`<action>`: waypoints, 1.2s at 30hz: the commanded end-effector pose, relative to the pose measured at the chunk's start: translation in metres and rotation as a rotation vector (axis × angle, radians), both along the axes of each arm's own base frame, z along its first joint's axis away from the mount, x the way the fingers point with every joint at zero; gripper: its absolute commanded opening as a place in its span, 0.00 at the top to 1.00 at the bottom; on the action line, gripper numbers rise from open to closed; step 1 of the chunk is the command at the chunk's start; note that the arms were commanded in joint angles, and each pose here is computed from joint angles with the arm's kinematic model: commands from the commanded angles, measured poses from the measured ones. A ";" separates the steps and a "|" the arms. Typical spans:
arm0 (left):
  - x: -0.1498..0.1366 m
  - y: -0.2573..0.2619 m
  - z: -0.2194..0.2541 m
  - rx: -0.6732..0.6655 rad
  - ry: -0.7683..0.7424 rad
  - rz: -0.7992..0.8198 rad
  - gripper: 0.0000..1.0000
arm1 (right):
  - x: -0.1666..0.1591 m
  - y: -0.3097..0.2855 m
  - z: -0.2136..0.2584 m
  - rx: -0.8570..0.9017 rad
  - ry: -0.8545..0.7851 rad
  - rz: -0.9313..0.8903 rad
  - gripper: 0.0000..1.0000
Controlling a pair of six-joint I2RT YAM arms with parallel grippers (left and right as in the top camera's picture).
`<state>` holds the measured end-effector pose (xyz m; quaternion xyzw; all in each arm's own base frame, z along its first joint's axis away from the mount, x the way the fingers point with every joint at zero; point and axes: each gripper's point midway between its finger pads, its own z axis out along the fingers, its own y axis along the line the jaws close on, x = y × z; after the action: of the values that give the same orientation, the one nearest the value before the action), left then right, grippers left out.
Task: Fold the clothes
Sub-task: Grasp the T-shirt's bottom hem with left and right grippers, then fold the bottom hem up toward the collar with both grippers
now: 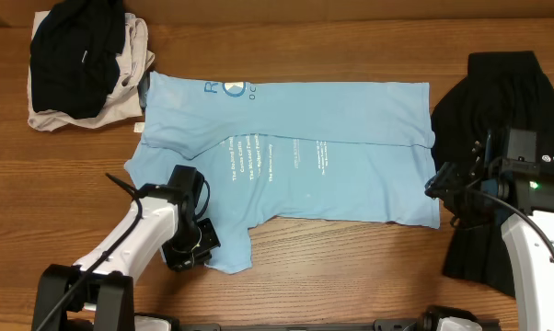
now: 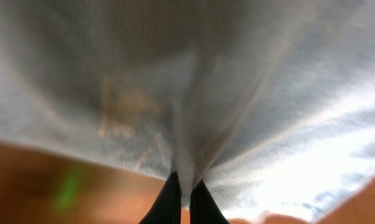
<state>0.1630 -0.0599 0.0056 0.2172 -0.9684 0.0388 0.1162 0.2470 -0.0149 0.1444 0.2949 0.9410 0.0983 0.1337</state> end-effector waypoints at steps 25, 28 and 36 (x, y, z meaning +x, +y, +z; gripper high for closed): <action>0.088 0.010 0.090 0.108 -0.232 -0.152 0.96 | -0.034 -0.016 -0.139 -0.046 0.362 -0.160 0.60; 0.089 0.011 0.091 0.116 -0.238 -0.153 0.96 | -0.033 -0.019 -0.147 -0.059 0.352 -0.183 0.68; 0.089 0.018 0.091 0.121 -0.230 -0.130 0.96 | -0.027 -0.036 -0.148 -0.150 0.319 -0.222 0.78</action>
<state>0.2457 -0.0485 0.0919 0.1539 -0.9881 0.0040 0.0038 0.2205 -0.0401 -0.0019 0.3842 0.9232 -0.0057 0.0051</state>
